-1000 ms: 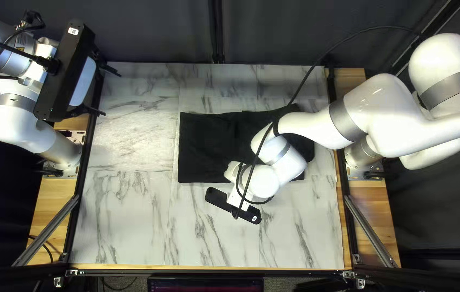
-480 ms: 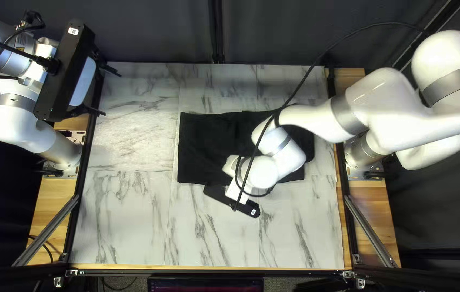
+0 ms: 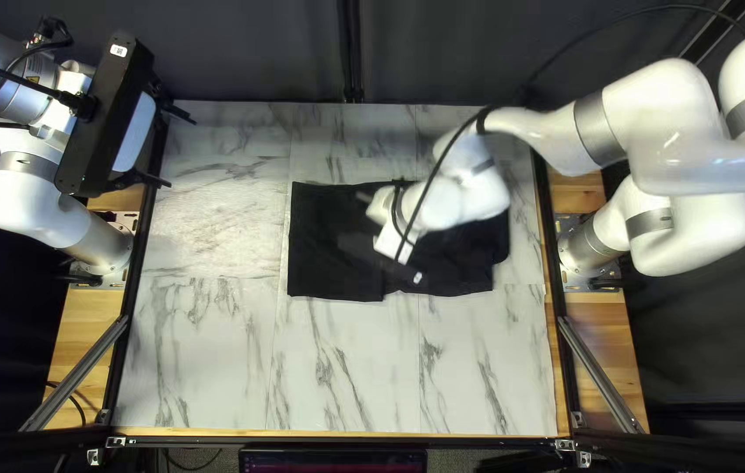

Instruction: Fold t-shirt

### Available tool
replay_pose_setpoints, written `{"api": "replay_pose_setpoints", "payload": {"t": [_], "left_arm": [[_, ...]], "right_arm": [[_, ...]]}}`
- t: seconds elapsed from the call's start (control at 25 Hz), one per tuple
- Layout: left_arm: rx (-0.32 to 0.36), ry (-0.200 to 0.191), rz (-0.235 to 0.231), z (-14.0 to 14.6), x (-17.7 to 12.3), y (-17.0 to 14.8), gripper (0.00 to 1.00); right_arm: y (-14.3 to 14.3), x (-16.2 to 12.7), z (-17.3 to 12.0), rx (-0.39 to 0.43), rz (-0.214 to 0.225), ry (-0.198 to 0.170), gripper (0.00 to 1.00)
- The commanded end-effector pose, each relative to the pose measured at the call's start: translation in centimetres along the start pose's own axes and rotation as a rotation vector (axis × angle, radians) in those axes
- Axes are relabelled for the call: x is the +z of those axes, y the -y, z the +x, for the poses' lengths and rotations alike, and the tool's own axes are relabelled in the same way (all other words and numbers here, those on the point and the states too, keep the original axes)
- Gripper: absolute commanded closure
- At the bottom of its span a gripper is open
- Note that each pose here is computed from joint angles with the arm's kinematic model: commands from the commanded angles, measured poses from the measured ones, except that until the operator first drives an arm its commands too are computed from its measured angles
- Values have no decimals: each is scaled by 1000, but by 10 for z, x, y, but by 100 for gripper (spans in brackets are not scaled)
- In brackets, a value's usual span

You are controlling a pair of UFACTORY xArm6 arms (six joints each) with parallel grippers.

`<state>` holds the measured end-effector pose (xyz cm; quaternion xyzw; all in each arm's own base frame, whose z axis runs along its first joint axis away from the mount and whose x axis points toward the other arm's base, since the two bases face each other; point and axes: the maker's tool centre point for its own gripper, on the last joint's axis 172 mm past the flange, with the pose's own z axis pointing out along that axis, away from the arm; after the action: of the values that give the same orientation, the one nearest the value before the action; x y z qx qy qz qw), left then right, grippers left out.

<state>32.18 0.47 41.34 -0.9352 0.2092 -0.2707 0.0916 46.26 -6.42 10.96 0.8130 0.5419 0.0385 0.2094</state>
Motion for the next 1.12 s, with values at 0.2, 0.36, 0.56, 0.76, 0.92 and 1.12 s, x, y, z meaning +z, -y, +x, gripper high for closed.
{"api": "replay_pose_setpoints", "payload": {"t": [0.2,0.36,0.56,0.76,0.92,1.12], "left_arm": [[0,0,0,0,0,0,0],[0,0,0,0,0,0,0],[0,0,0,0,0,0,0],[0,0,0,0,0,0,0],[0,0,0,0,0,0,0],[0,0,0,0,0,0,0]], "right_arm": [[3,5,-7,-22,-15,-13,0],[2,19,-27,-130,-18,-27,0],[-4,36,-39,-207,7,-18,0],[-7,65,-38,-244,29,-19,0],[-4,77,-34,-257,39,-27,0],[-3,84,-32,-260,45,-37,54]]}}
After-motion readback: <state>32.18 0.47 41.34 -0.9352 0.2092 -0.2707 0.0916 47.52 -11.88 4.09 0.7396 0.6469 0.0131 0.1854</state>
